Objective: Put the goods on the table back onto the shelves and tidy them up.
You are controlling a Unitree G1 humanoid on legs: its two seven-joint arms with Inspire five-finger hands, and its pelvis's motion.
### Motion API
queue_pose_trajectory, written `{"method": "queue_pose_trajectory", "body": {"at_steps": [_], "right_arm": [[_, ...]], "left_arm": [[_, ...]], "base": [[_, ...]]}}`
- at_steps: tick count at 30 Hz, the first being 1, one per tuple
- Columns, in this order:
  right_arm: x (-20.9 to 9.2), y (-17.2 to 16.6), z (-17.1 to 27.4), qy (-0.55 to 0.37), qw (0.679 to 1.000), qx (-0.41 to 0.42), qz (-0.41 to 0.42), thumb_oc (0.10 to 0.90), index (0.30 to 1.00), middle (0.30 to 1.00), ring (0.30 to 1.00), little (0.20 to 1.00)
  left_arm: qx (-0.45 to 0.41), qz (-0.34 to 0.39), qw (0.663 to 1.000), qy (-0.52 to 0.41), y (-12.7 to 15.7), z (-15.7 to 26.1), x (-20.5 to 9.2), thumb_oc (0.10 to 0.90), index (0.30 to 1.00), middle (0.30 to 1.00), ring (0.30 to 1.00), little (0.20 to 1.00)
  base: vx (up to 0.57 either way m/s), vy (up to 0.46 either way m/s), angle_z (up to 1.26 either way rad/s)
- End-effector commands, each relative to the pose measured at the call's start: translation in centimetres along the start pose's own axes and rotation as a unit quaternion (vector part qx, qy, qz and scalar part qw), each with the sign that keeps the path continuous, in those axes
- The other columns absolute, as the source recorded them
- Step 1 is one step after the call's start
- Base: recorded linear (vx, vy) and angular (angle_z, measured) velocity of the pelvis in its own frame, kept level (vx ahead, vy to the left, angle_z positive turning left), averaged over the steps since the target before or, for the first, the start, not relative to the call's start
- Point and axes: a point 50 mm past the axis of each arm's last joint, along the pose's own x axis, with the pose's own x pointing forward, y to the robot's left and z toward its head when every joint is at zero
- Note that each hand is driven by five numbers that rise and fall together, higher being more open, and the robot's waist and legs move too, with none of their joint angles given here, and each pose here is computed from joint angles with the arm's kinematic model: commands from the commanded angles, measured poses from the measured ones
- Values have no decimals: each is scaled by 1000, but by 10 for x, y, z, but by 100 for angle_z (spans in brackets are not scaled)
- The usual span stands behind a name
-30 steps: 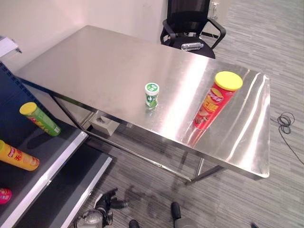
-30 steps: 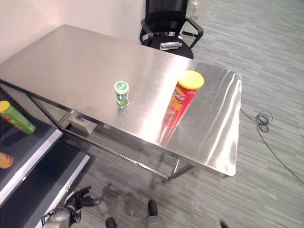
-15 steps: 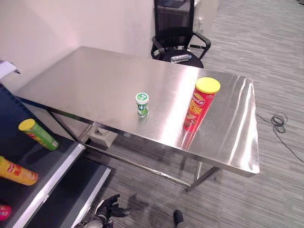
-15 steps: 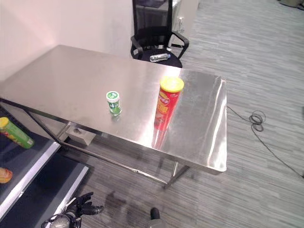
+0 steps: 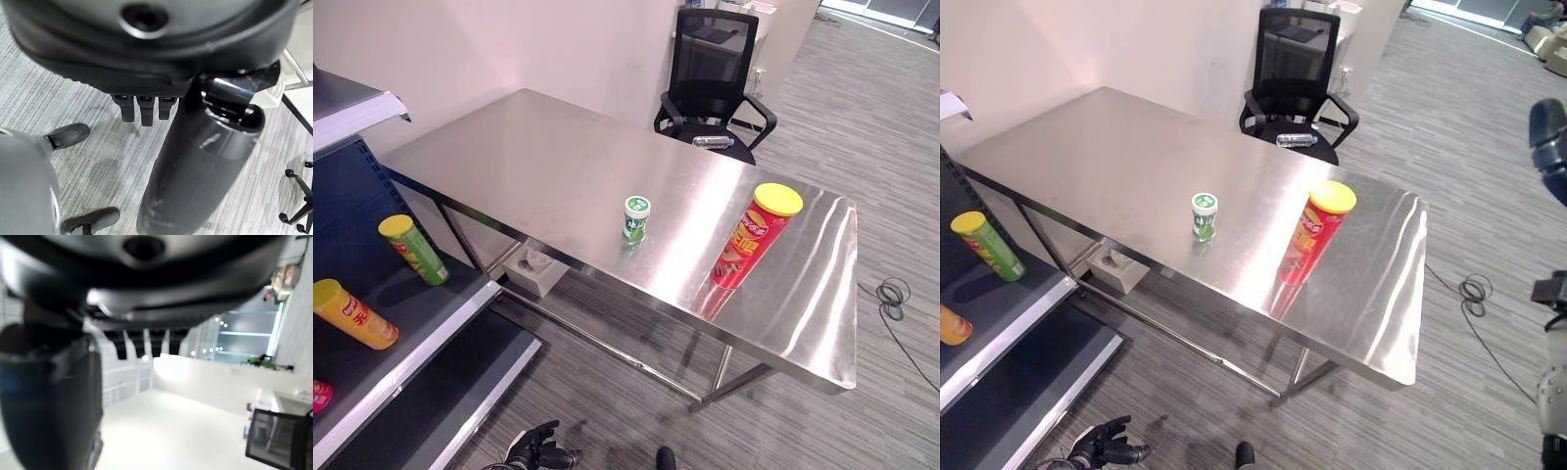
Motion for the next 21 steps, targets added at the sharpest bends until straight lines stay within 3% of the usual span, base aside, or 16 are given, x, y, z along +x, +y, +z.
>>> {"method": "queue_pose_trajectory", "body": {"at_steps": [1, 3, 4, 5, 11, 21], "right_arm": [[39, 0, 60, -147, 988, 32, 12, 800, 900, 900, 900, 900], [41, 12, 56, -131, 990, 34, 48, 800, 900, 900, 900, 900], [43, 50, 43, -52, 977, -27, 206, 800, 900, 900, 900, 900], [42, 56, 44, -43, 970, -37, 237, 800, 900, 900, 900, 900], [42, 69, 38, -3, 945, -108, 308, 800, 900, 900, 900, 900], [46, 66, 33, 10, 939, -167, 302, 800, 900, 900, 900, 900]], "left_arm": [[23, -7, 998, -53, 1, 35, 8, 800, 900, 900, 900, 900], [24, -9, 999, -48, 0, 32, 8, 800, 900, 900, 900, 900], [24, -19, 999, -42, -2, 26, 6, 800, 900, 900, 900, 900], [22, -23, 999, -41, -3, 24, 6, 800, 900, 900, 900, 900], [30, -32, 998, -40, -8, 22, 6, 800, 900, 900, 900, 900], [29, -31, 998, -41, -9, 22, 6, 800, 900, 900, 900, 900]], "base": [[0, 0, 0], [-26, -44, 8], [-27, -77, 8], [-20, -60, 6], [-7, -18, 8], [3, -15, 7]]}}
